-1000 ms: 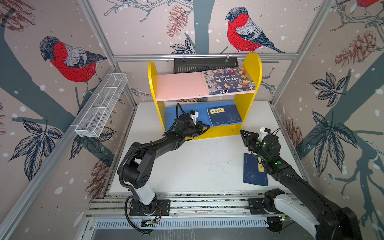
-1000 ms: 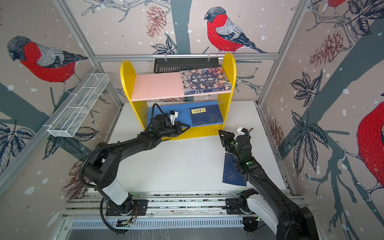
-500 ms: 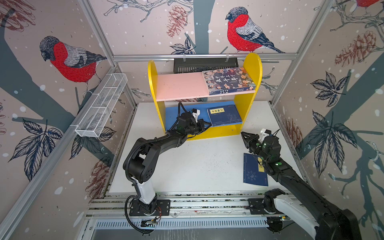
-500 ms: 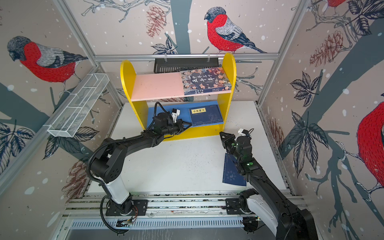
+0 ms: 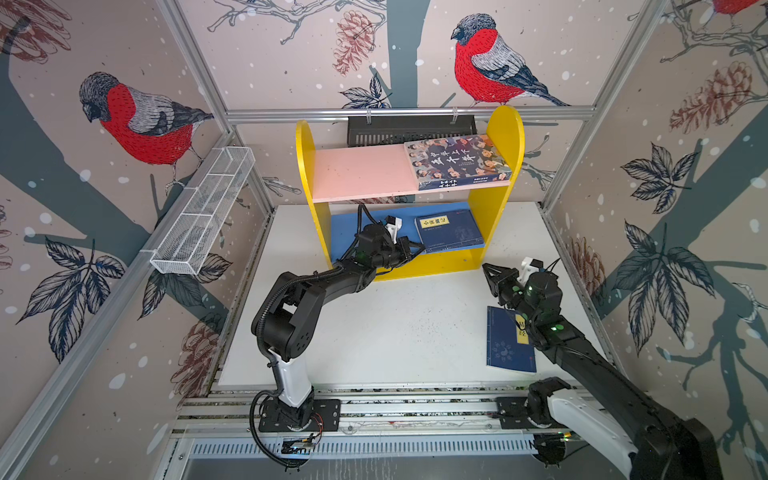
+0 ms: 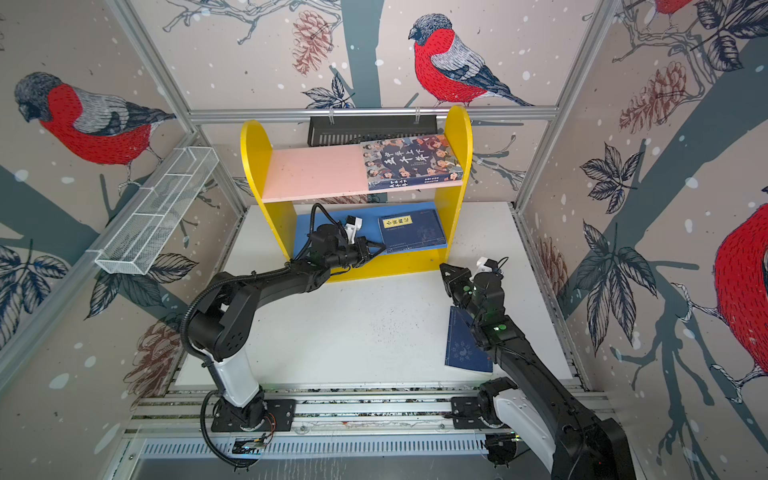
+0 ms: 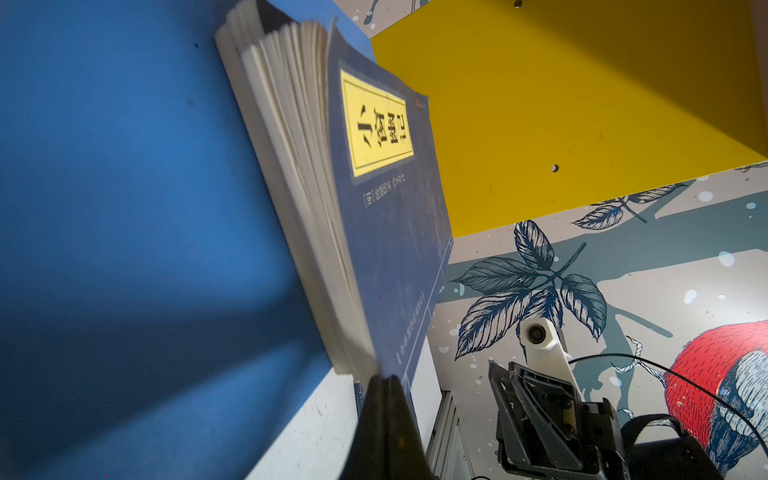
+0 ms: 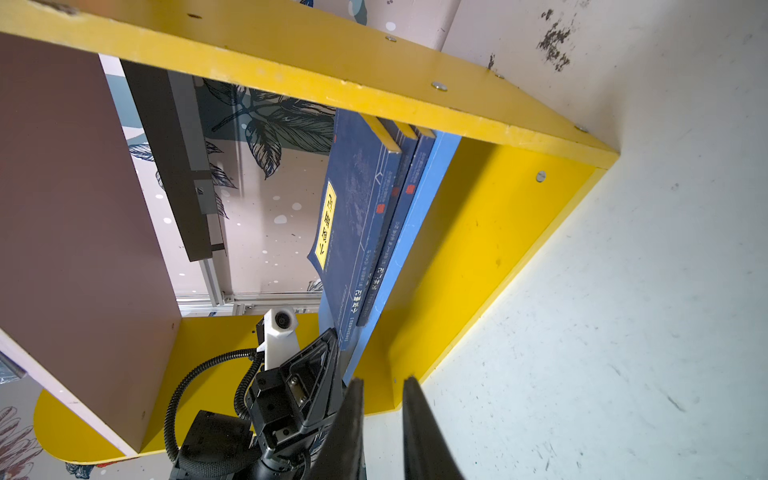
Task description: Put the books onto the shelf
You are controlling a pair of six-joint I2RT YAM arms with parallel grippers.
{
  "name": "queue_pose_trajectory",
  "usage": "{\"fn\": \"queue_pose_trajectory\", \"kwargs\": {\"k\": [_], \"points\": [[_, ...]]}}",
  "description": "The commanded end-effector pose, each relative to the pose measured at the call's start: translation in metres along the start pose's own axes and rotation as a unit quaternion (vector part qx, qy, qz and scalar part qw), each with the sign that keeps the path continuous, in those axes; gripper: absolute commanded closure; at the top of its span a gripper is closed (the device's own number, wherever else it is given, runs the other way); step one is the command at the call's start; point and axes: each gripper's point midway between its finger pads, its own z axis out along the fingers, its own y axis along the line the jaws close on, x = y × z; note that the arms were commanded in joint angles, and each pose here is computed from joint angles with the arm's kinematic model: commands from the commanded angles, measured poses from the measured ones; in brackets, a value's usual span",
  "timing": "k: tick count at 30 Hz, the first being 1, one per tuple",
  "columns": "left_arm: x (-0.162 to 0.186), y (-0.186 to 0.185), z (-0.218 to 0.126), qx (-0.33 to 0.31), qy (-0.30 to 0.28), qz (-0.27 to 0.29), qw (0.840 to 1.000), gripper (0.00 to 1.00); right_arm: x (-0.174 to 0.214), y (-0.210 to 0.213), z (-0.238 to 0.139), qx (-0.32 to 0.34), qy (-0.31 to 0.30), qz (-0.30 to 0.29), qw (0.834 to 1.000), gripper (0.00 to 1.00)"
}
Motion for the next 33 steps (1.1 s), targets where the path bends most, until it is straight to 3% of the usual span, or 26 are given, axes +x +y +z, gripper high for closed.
{"fn": "queue_pose_trajectory", "kwargs": {"k": [1, 19, 33], "points": [[-0.008, -0.009, 0.001, 0.018, -0.011, 0.017, 1.000, 1.00, -0.001, 0.003, 0.000, -0.006, -0.002, -0.005, 1.000, 0.80], [-0.016, -0.012, 0.004, 0.031, -0.019, 0.030, 0.999, 1.00, 0.009, 0.008, 0.029, -0.020, 0.032, 0.002, 0.999, 0.82], [-0.026, -0.005, -0.016, 0.026, -0.041, 0.011, 0.999, 1.00, 0.003, 0.011, 0.058, -0.025, 0.033, 0.004, 0.999, 0.85]]}}
